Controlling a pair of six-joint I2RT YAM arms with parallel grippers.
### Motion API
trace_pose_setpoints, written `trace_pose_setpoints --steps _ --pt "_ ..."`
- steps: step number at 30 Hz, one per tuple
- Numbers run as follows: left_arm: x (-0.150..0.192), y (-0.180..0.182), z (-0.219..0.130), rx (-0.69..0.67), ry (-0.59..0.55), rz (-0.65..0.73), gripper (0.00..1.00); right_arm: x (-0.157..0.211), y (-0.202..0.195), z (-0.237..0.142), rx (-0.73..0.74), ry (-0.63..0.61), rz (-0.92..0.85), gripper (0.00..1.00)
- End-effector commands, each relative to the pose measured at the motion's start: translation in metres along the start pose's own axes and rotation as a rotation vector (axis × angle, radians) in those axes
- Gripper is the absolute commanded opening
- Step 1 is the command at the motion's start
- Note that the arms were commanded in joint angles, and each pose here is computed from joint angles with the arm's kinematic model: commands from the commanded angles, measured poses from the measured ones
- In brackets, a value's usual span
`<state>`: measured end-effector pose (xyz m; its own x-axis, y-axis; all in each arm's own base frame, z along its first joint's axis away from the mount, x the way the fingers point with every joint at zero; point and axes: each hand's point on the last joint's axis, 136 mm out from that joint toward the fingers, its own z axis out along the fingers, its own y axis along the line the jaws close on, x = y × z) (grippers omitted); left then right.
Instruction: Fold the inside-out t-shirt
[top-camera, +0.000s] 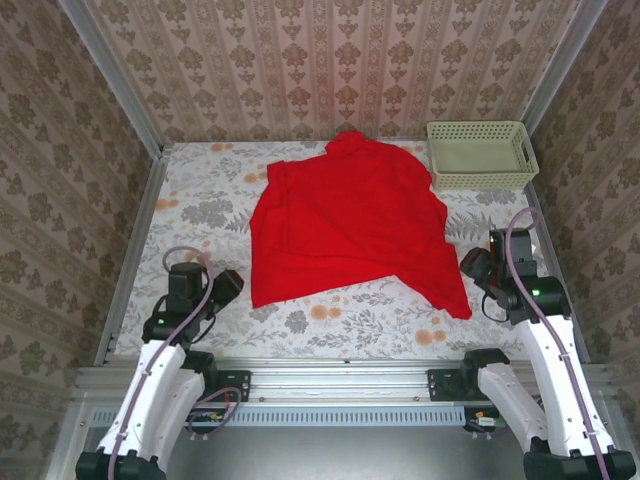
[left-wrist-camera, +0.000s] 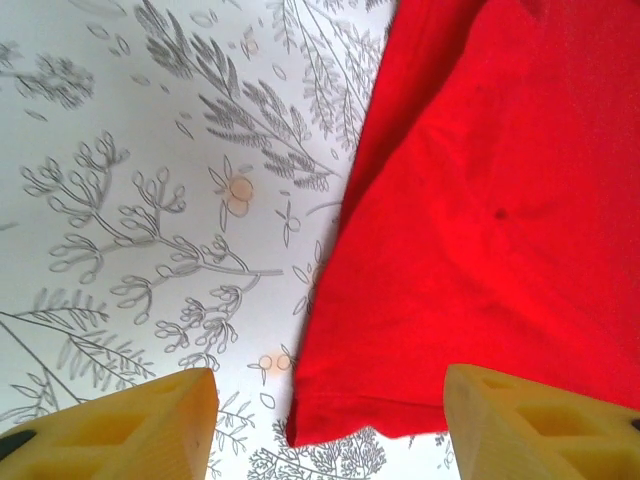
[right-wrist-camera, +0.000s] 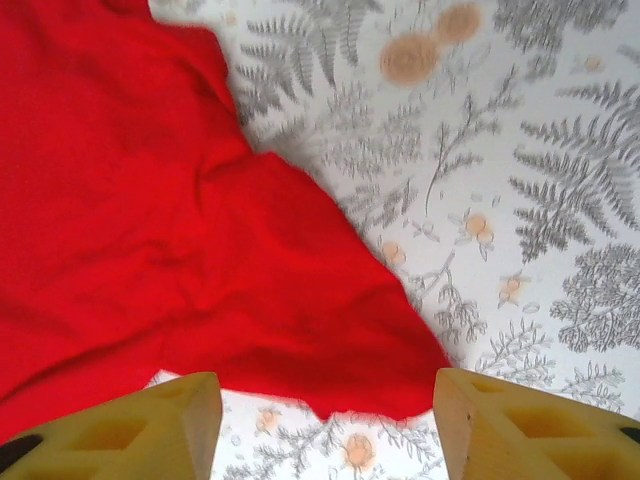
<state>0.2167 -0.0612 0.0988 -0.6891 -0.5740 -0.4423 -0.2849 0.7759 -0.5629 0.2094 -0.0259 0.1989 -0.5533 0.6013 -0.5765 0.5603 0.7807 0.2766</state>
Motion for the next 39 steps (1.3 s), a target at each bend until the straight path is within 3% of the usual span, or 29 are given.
trace_pose_setpoints --steps 1,5,10,16,23,31,39 --pt "-0.038 -0.032 -0.008 0.039 -0.087 0.051 0.6 -0.032 0.01 -0.018 -0.018 -0.107 -0.02 0.66" --pt "-0.049 -0.081 0.021 0.075 0.013 0.159 0.59 -0.033 0.046 0.0 -0.11 -0.02 -0.083 0.68" --pt "-0.031 -0.141 0.081 0.107 0.177 0.275 0.6 -0.006 0.109 0.042 -0.169 0.096 -0.257 0.7" --pt "0.011 -0.142 0.131 0.119 0.328 0.229 0.58 0.039 0.15 0.101 -0.144 0.272 -0.362 0.67" --pt "0.043 -0.092 0.139 0.022 0.384 0.22 0.58 0.099 0.112 0.106 -0.003 0.38 -0.492 0.57" --pt "0.049 -0.082 0.141 0.015 0.382 0.221 0.58 0.161 0.053 0.082 0.092 0.448 -0.484 0.42" --pt "0.05 -0.079 0.14 0.02 0.371 0.225 0.58 0.158 0.023 0.096 0.256 0.393 -0.47 0.32"
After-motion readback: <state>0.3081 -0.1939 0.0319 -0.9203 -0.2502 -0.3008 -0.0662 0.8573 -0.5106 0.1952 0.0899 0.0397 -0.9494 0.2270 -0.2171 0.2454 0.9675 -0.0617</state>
